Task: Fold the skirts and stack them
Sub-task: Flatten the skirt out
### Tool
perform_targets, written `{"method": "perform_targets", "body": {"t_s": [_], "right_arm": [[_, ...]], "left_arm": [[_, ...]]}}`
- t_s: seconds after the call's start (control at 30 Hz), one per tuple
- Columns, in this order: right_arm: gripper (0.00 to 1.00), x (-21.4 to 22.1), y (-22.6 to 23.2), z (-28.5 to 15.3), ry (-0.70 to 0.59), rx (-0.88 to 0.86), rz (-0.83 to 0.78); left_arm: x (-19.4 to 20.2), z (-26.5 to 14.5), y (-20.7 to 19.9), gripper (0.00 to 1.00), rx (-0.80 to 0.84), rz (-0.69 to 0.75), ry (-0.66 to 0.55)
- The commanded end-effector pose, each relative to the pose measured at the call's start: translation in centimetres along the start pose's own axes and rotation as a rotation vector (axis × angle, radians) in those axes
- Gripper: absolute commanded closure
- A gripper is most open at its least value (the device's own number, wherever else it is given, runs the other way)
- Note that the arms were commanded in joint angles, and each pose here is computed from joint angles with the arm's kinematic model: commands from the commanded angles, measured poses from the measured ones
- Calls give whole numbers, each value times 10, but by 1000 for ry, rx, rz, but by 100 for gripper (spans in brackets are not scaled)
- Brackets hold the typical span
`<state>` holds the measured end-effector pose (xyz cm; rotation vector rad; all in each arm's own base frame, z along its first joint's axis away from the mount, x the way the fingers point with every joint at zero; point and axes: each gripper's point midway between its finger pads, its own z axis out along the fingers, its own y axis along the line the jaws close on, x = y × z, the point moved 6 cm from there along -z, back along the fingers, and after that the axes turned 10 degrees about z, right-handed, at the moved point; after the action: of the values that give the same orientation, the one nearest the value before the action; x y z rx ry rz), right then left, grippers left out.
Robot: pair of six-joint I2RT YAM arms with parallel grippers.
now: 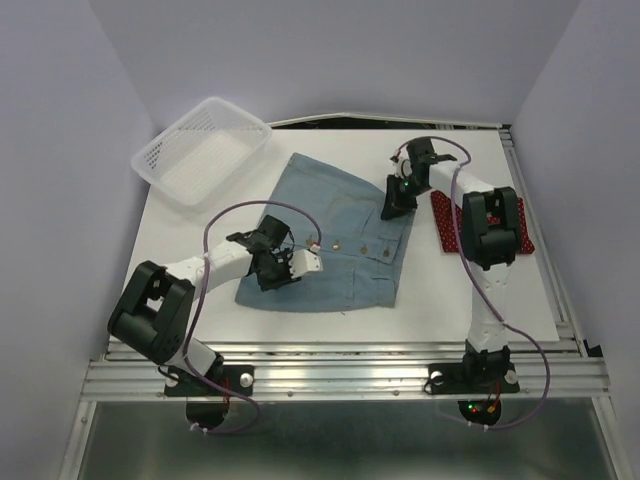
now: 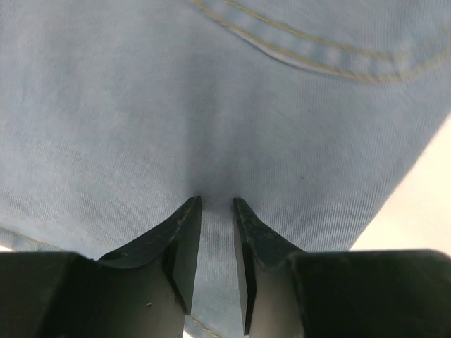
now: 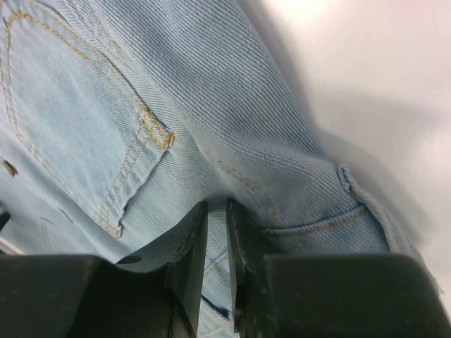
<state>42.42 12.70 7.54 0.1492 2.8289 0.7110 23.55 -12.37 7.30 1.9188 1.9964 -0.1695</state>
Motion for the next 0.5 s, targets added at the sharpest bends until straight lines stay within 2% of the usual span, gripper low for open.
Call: {"method": "perform_targets", "body": {"t_s": [0.0, 0.07, 0.23, 0.27, 0.33, 0.43, 0.47], "right_arm": [[76, -34, 22, 32, -107, 61, -174], [73, -32, 38, 44, -79, 47, -211], [61, -48, 63, 29, -148, 34, -294], [52, -52, 67, 21, -173, 34, -322], [46, -56, 71, 8, -188, 46, -367], [40, -53, 83, -28, -211, 29, -477], [35, -44, 86, -48, -217, 17, -549]], "left_arm": [[4, 6, -54, 64, 169, 122, 56], [-8, 8, -64, 64, 194, 134, 36], [-53, 6, -85, 63, 310, 165, -81], [-66, 2, -84, 63, 315, 156, -107], [-91, -5, -86, 62, 323, 159, -168], [-105, -16, -76, 60, 283, 131, -201], [-110, -24, -70, 58, 245, 117, -221]]}}
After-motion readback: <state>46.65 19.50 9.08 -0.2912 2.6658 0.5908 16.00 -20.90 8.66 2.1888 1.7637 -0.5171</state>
